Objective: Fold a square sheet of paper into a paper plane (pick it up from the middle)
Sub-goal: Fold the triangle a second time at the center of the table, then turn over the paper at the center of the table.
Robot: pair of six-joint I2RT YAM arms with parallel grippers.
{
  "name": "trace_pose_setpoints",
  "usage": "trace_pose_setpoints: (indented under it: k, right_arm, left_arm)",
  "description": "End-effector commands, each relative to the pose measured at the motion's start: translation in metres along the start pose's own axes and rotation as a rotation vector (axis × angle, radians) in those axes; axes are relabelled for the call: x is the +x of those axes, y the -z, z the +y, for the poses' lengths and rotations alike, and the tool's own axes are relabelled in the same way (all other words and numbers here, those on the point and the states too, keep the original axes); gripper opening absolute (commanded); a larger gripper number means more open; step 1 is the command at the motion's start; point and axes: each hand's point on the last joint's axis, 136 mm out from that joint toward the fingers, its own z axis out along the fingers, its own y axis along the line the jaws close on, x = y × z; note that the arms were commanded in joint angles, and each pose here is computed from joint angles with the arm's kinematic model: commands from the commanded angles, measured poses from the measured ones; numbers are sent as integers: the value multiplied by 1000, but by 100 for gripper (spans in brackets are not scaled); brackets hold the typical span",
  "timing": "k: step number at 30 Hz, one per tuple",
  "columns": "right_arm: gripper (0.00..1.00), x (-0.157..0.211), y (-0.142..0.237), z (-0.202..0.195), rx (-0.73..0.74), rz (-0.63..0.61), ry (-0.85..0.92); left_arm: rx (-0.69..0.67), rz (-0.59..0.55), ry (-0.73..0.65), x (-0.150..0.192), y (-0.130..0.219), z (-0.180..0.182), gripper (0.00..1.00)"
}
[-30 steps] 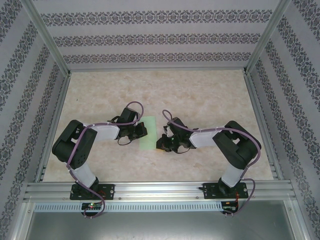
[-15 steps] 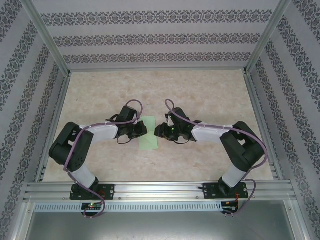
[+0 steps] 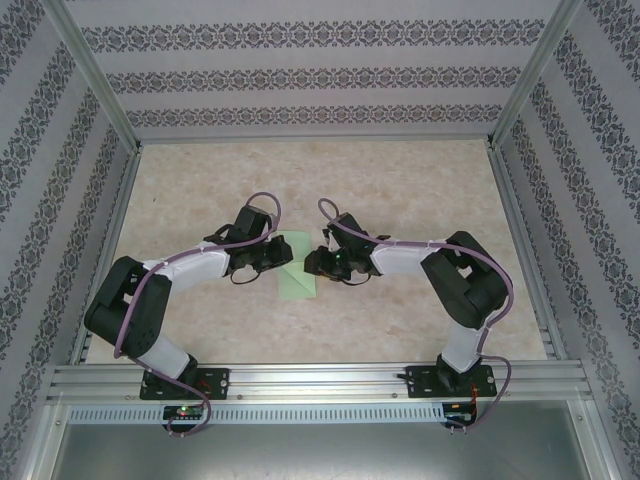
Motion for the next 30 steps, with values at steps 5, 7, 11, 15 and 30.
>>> trace_pose_setpoints:
  k: [5,7,11,15,30]
  right_arm:
    - [40,0,-5,-3,33,6,23]
    - [40,0,-6,-1,33,5,25]
    - [39,0,-8,-1,31,14,21]
    - [39,1,-11,-1,44,18,21]
    - [38,2,-15,7,-10,27,1]
  left_arm:
    - [-65,39,8,9,-11,17,8]
    - [-81,44,15,10,-14,22,7]
    - [-125,70,18,13,-22,32,4]
    - [-137,76,26,13,-25,36,4]
    - [-148,78,29,16,-25,40,5]
